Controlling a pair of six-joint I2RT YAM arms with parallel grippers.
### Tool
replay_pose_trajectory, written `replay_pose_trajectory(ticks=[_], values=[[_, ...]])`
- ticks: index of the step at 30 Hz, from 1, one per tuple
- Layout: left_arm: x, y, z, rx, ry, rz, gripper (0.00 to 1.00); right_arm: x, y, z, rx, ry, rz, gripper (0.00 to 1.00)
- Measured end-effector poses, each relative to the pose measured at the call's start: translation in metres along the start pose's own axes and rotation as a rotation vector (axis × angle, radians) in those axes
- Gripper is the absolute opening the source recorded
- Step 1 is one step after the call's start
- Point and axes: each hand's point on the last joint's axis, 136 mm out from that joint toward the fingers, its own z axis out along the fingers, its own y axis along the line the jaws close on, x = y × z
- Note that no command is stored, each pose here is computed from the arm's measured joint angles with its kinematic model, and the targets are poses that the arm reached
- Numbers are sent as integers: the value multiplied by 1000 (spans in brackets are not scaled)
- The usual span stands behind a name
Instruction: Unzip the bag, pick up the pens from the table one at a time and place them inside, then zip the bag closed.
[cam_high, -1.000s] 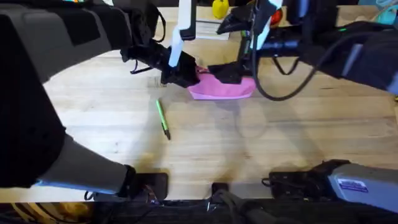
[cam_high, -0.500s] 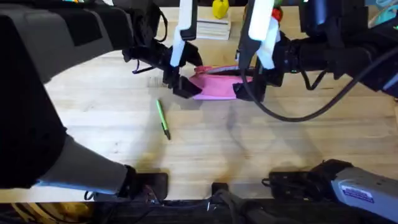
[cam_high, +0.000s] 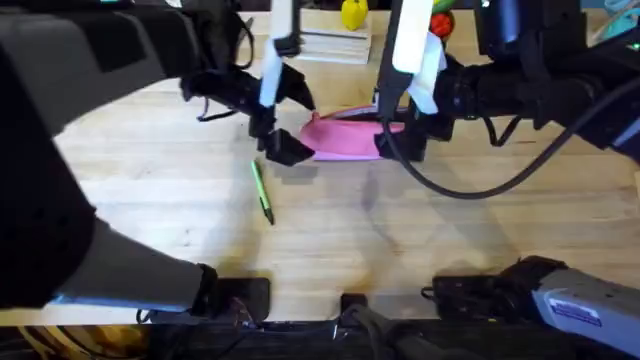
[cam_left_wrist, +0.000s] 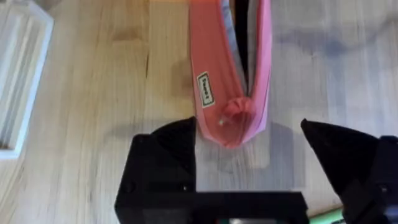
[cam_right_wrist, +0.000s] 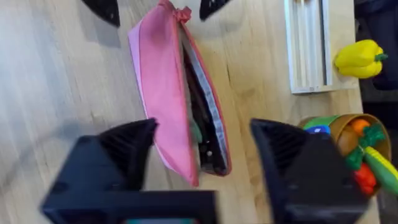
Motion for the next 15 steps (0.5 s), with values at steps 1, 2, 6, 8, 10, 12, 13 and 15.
replay_pose_trajectory(ticks=[1,2,6,8,10,12,13,15], values=[[3,2,-9,-19,1,-18,993,-1,1,0,-3,-4,0,757],[4,4,-17,-41,0,-29,993,-2,1,0,-8,-10,0,618],[6,6,-57,-139,-1,-48,992,-5,3,0,-21,-29,1,77],[4,5,-73,-182,1,-33,993,-5,4,2,-30,-29,1,38],[1,3,-87,-220,2,-14,993,-2,6,7,-46,-21,6,34],[-1,2,-97,-252,5,0,993,3,9,16,-71,-3,16,34],[-2,1,-101,-263,6,1,993,5,10,20,-82,5,20,34],[-1,-1,-108,-281,8,-5,993,11,14,28,-106,23,29,34]])
